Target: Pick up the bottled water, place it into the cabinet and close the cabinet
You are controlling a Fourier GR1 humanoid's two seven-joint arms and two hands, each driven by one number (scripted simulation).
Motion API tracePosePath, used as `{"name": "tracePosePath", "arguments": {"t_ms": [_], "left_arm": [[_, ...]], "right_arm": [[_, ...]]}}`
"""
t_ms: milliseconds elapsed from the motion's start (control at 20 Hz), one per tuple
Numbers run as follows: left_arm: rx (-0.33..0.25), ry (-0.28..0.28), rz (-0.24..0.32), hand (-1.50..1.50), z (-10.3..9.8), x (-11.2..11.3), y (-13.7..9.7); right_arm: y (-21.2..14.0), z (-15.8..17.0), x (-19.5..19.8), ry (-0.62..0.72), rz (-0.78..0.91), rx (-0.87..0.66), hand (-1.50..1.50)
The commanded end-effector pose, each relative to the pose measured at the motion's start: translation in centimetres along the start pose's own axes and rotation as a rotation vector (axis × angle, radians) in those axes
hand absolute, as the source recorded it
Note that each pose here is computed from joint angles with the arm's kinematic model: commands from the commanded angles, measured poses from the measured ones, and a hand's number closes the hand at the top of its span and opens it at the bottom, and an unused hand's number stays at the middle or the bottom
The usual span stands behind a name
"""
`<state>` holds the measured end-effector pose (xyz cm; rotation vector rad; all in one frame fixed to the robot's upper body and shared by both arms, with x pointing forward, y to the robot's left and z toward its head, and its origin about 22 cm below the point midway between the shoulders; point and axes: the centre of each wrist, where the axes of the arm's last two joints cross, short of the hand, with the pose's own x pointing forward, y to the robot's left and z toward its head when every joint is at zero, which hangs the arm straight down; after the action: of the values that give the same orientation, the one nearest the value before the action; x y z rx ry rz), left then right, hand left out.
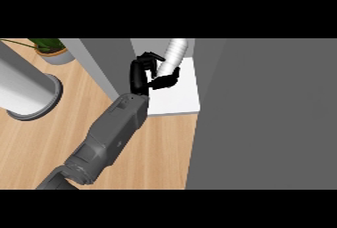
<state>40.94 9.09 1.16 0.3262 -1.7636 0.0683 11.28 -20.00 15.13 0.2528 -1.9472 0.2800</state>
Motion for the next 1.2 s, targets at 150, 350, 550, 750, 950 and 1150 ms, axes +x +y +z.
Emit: {"name": "tracePosePath", "arguments": {"t_ms": [150,350,550,750,950,1150], "left_arm": [[-0.021,-0.031,-0.103,-1.5,-1.8,1.6,-0.4],[-0.009,-0.031,-0.072,-1.5,-1.1,-0.8,1.3],[-0.013,-0.009,-0.045,-1.5,-1.4,-0.6,1.3],[-0.013,-0.019,-0.001,-1.5,-2.1,1.2,0.1],[-0.017,-0.047,-0.028,-1.5,-1.4,-0.3,0.8],[-0.082,-0.061,-0.02,-1.5,-2.4,1.1,0.6]], "right_arm": [[0.1,0.5,2.1,-0.055,-0.044,0.015,-1.5],[-0.1,0.8,1.4,-0.036,-0.042,0.008,-1.5],[-0.4,0.9,2.1,-0.041,-0.04,0.032,-1.5],[-0.9,0.8,1.5,-0.042,-0.039,0.032,-1.5],[0.1,0.4,1.8,-0.056,-0.052,0.04,-1.5],[-0.5,0.1,1.0,-0.049,-0.041,0.032,-1.5]]}}
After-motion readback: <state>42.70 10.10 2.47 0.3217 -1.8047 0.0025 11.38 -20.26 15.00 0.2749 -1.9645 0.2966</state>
